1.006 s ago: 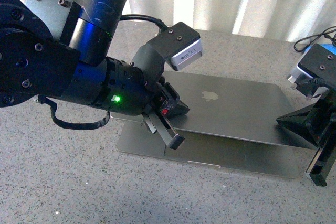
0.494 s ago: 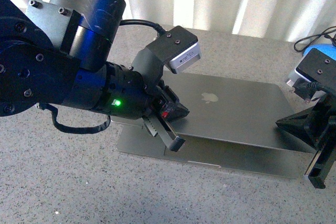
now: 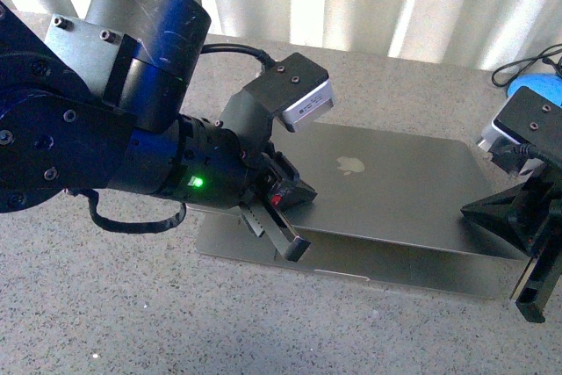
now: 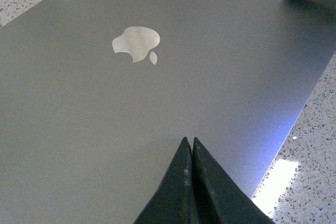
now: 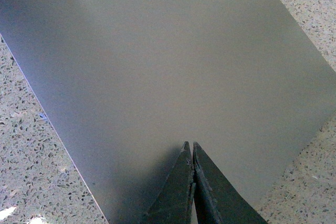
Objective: Close laptop
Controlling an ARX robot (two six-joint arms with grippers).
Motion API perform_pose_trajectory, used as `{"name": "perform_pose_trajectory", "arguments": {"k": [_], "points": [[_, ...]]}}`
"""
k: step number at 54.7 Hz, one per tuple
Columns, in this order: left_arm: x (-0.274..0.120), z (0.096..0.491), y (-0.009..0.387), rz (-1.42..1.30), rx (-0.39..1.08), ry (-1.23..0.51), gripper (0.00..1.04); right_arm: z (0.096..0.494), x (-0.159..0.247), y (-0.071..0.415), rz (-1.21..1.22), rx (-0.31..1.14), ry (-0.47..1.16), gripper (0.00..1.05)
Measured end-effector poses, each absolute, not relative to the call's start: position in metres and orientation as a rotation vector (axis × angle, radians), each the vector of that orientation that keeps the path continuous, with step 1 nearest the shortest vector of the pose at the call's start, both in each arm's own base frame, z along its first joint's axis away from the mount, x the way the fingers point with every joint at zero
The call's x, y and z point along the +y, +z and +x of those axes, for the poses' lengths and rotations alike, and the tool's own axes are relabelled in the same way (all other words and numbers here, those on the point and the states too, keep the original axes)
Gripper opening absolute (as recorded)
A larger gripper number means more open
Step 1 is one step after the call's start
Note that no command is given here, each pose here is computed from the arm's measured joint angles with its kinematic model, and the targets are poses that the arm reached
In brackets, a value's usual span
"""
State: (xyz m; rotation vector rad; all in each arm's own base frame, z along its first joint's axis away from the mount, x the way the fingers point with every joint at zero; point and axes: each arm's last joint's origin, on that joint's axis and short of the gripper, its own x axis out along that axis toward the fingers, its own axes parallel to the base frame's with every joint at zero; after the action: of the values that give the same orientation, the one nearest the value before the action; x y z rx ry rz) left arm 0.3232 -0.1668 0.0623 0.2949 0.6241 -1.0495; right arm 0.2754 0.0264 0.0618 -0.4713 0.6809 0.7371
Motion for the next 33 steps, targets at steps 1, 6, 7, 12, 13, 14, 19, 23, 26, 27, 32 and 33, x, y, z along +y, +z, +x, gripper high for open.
{"name": "perform_pose_trajectory", "arguments": {"k": [1,6,7,12,13,14,19,23,26,27,32,33], "points": [[-0.167,0.323,0.062,0.293,0.625,-1.048,0.04,0.275,0.026,0.061,-0.471,0.683,0.738,0.01],[-0.166,0.321,0.058,0.282,0.635,-1.045,0.04,0.274,0.026,0.059,-0.468,0.693,0.740,0.01],[-0.166,0.321,0.058,0.282,0.634,-1.045,0.04,0.274,0.026,0.059,-0.467,0.694,0.741,0.01],[-0.165,0.320,0.056,0.275,0.636,-1.042,0.04,0.274,0.026,0.058,-0.465,0.701,0.742,0.01],[-0.165,0.320,0.056,0.275,0.636,-1.042,0.04,0.274,0.026,0.058,-0.465,0.701,0.742,0.01],[-0.165,0.320,0.056,0.274,0.636,-1.041,0.04,0.274,0.026,0.058,-0.465,0.703,0.743,0.01],[-0.164,0.319,0.055,0.269,0.639,-1.041,0.04,0.273,0.026,0.057,-0.466,0.708,0.746,0.01],[-0.163,0.319,0.053,0.263,0.642,-1.037,0.04,0.273,0.026,0.055,-0.468,0.717,0.750,0.01],[-0.161,0.318,0.050,0.257,0.649,-1.032,0.04,0.272,0.026,0.052,-0.474,0.726,0.753,0.01],[-0.160,0.318,0.049,0.256,0.650,-1.031,0.04,0.272,0.026,0.051,-0.476,0.729,0.754,0.01],[-0.157,0.317,0.045,0.249,0.662,-1.023,0.04,0.272,0.026,0.048,-0.484,0.737,0.759,0.01],[-0.156,0.317,0.045,0.249,0.663,-1.022,0.04,0.272,0.026,0.048,-0.484,0.738,0.759,0.01]]}}
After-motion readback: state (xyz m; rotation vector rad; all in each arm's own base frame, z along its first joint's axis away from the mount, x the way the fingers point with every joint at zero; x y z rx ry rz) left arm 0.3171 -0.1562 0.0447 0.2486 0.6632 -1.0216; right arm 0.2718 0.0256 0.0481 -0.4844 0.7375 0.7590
